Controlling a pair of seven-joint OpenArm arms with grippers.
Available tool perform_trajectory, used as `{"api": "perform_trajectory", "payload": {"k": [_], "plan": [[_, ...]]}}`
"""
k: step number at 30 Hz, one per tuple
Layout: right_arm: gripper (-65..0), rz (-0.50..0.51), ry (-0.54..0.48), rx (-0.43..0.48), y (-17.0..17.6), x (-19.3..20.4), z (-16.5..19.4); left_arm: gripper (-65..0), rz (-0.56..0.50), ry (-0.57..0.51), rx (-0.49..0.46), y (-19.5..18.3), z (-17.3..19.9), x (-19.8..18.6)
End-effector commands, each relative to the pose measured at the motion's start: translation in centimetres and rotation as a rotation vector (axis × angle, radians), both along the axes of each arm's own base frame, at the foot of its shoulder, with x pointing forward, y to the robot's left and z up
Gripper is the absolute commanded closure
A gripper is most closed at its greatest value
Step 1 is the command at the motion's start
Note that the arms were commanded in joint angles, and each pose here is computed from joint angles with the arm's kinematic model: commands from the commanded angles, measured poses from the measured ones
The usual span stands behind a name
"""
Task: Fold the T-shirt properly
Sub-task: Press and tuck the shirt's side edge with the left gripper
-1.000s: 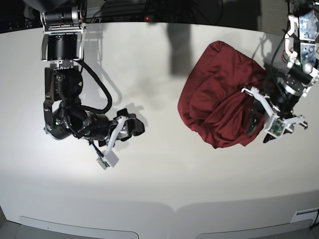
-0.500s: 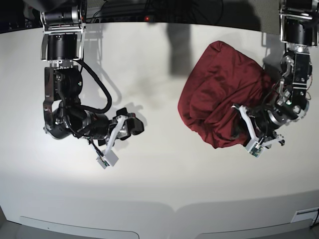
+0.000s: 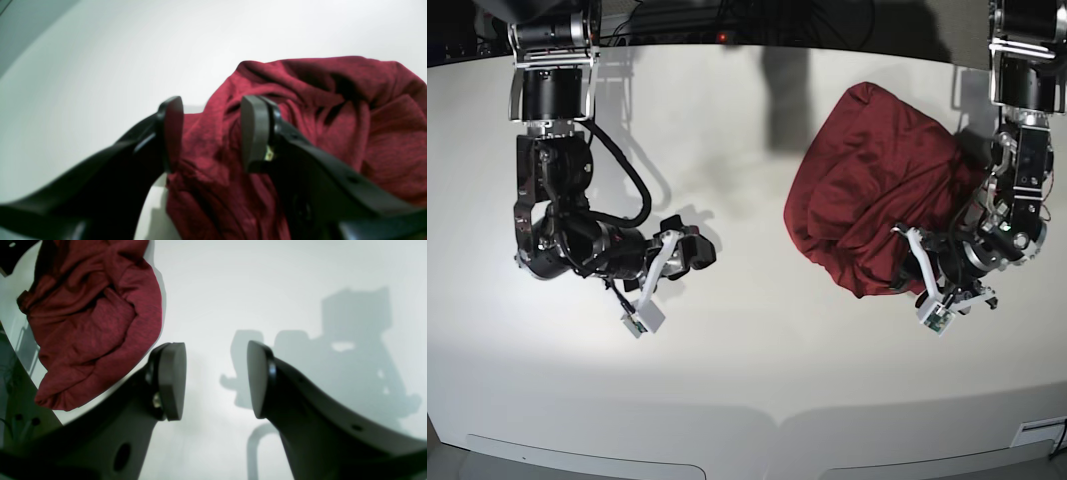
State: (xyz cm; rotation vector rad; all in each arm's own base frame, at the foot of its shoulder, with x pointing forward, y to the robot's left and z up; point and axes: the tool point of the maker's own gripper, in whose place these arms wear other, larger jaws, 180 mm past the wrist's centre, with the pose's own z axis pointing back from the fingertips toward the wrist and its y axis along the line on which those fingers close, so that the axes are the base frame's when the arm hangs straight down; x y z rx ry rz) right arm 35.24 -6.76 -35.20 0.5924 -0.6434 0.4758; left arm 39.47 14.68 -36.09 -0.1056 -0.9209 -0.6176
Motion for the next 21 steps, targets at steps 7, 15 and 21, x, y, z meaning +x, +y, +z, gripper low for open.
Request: {"api": "perform_trajectory", "payload": {"k": [7,15,21], "plan": [[-29.7,0.002,-0.06,0.023,0.1,1.2,1.8,-27.5,-0.013,-0.042,0.027,1.3,1.8,0.9],[-29.7,0.003,-0.06,0.031,0.2,1.2,1.9,-27.5,-0.081,0.001,0.02,0.4,0.9,-0.3],[-29.7,0.003,-0.06,0.031,0.2,1.2,1.9,-27.5,-0.066,0.04,0.03,1.1,-0.5,-0.6]]}}
